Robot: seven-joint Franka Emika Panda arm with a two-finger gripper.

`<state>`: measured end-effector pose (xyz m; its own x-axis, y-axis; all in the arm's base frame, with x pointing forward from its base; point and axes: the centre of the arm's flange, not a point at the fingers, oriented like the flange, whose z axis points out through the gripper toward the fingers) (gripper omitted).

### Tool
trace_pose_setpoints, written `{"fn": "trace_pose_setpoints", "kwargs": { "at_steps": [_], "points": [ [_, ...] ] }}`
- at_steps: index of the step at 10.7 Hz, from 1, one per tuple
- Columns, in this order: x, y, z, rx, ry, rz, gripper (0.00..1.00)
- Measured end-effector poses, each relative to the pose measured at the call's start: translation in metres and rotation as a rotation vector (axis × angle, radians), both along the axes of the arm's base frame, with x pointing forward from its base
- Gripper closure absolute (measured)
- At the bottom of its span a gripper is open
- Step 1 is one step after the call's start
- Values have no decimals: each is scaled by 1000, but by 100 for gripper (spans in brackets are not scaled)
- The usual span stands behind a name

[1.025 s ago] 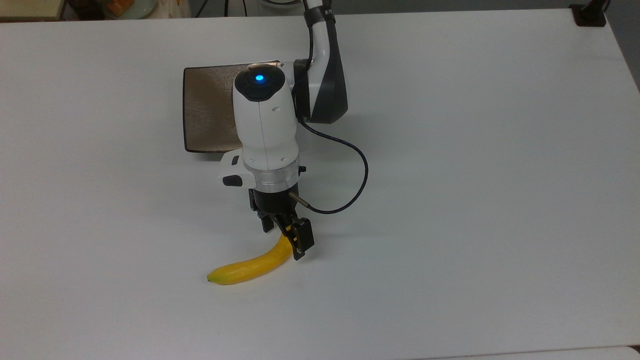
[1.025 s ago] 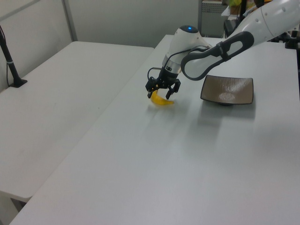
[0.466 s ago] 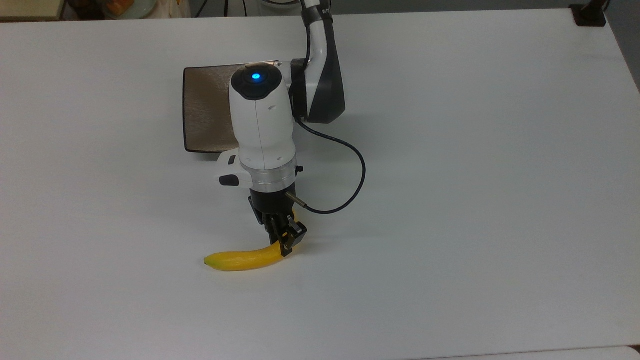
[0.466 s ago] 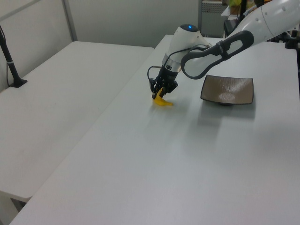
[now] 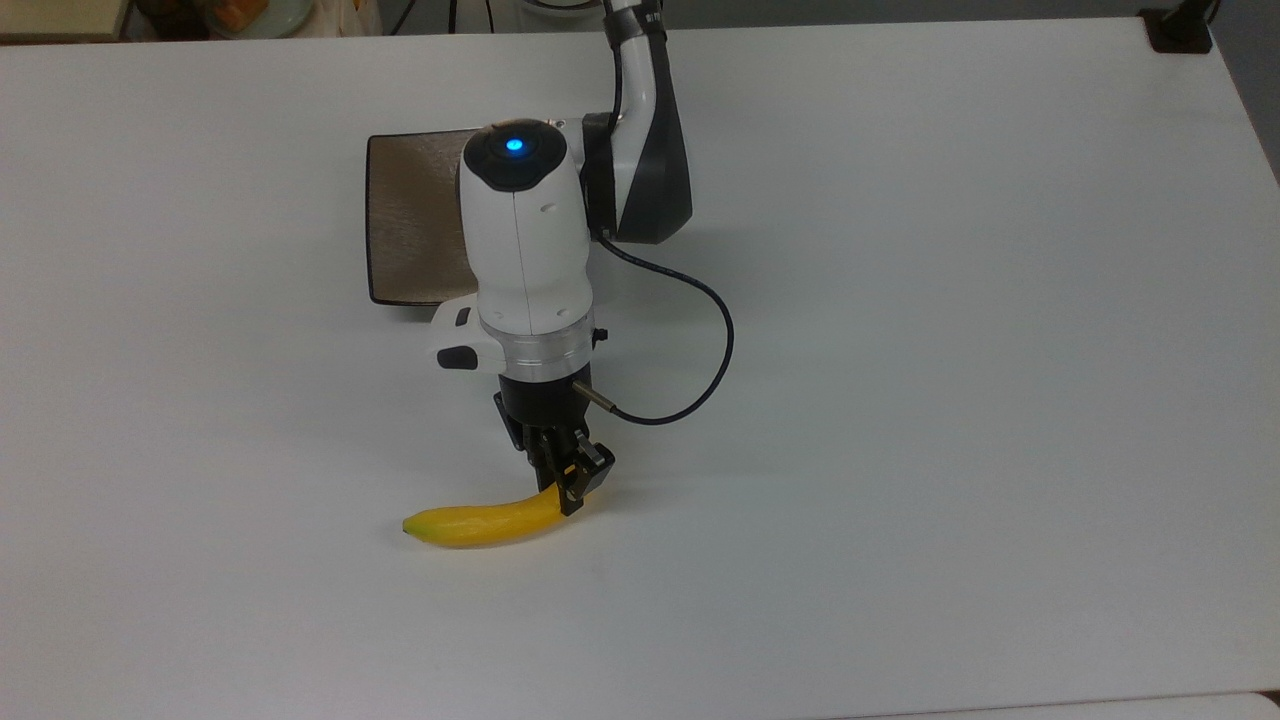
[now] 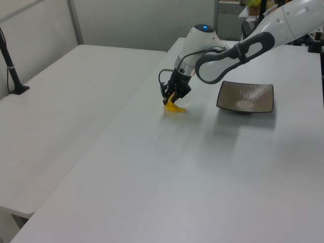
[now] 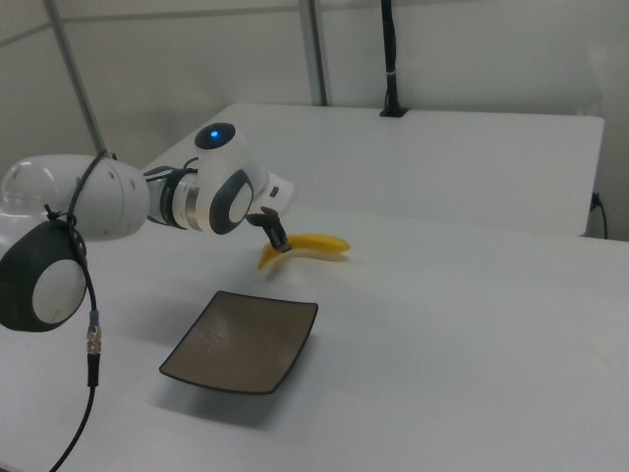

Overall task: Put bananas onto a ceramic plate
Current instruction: 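Lift the held banana and carry it over the brown plate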

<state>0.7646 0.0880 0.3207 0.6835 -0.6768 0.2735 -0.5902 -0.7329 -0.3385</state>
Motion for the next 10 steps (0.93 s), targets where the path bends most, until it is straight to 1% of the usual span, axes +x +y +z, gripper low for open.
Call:
{"fn": "trace_pose_setpoints", "kwargs": {
  "at_steps": [3,4,5,7,10],
  "points": [
    [-1,2,32,-21,-33,30,68],
    [-5,1,44,-35,-16,51,68],
    [-10,-2,57,-58,24,88,68],
    [-32,-13,83,-108,111,175,68],
    [-68,-27,103,-156,168,277,68]
  ]
}}
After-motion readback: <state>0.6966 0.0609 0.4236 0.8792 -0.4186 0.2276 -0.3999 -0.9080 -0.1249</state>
